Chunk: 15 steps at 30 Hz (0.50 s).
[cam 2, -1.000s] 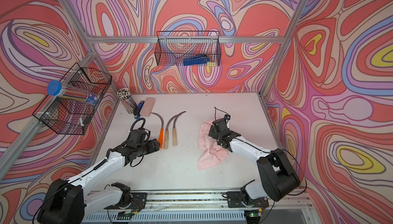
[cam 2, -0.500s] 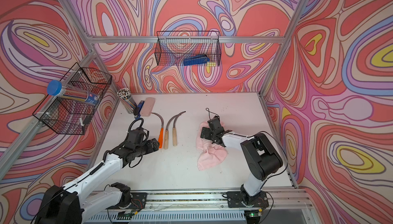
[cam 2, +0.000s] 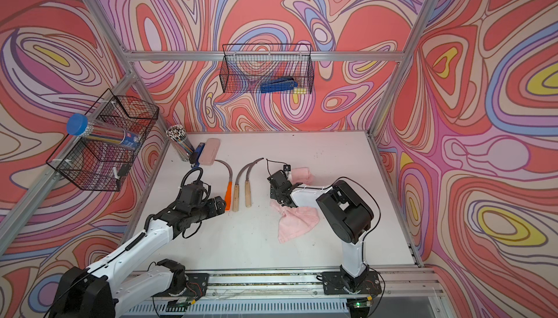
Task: Wipe small sickles with rags
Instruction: Pick up the rag from the center of the board.
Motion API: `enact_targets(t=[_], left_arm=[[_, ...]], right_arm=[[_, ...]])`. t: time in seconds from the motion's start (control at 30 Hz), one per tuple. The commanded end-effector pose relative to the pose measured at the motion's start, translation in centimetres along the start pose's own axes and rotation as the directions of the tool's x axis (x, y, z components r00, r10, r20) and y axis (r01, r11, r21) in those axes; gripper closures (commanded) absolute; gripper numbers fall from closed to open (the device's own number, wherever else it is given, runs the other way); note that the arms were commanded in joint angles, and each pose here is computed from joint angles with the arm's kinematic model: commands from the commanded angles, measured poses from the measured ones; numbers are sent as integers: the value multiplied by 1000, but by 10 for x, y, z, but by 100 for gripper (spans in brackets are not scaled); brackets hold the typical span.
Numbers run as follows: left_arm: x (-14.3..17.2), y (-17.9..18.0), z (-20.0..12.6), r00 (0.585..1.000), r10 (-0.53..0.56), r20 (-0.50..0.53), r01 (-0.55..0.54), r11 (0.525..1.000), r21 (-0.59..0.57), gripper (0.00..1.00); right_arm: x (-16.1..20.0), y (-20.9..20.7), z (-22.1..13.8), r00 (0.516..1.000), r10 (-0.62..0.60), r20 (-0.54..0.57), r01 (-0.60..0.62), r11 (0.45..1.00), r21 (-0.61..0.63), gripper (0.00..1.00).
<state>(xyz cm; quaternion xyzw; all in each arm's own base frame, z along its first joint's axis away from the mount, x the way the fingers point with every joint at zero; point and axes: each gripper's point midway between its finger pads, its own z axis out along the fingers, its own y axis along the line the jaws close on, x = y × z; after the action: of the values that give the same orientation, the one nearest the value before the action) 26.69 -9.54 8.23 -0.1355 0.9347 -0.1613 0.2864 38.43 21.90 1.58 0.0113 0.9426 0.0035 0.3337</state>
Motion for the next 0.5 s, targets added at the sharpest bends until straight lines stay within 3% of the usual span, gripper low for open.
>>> enact_targets(t=[0.0,0.1,0.17,0.33,0.47], left_arm=[[3,2,1,1000,-2,-11,2,1000,-16,13],[4,2,4,1000,-2,-17,2,1000,-15,13],[4,1,5,1000,2,-20,-2,1000,-11,13],[6,-1,9,999,21,-32,-21,1000,4,11],[8,4,12,999,18,-43,-19,1000,-25,12]], right_arm=[[94,-26,25,959,-74,-272,90,995,47,16],[93,-27,21,962,-67,-266,80,996,37,63],[94,-28,20,962,-67,-264,78,996,35,81],[88,-29,10,971,-54,-232,60,998,16,98],[66,-26,-15,985,-42,-168,37,999,-34,100]])
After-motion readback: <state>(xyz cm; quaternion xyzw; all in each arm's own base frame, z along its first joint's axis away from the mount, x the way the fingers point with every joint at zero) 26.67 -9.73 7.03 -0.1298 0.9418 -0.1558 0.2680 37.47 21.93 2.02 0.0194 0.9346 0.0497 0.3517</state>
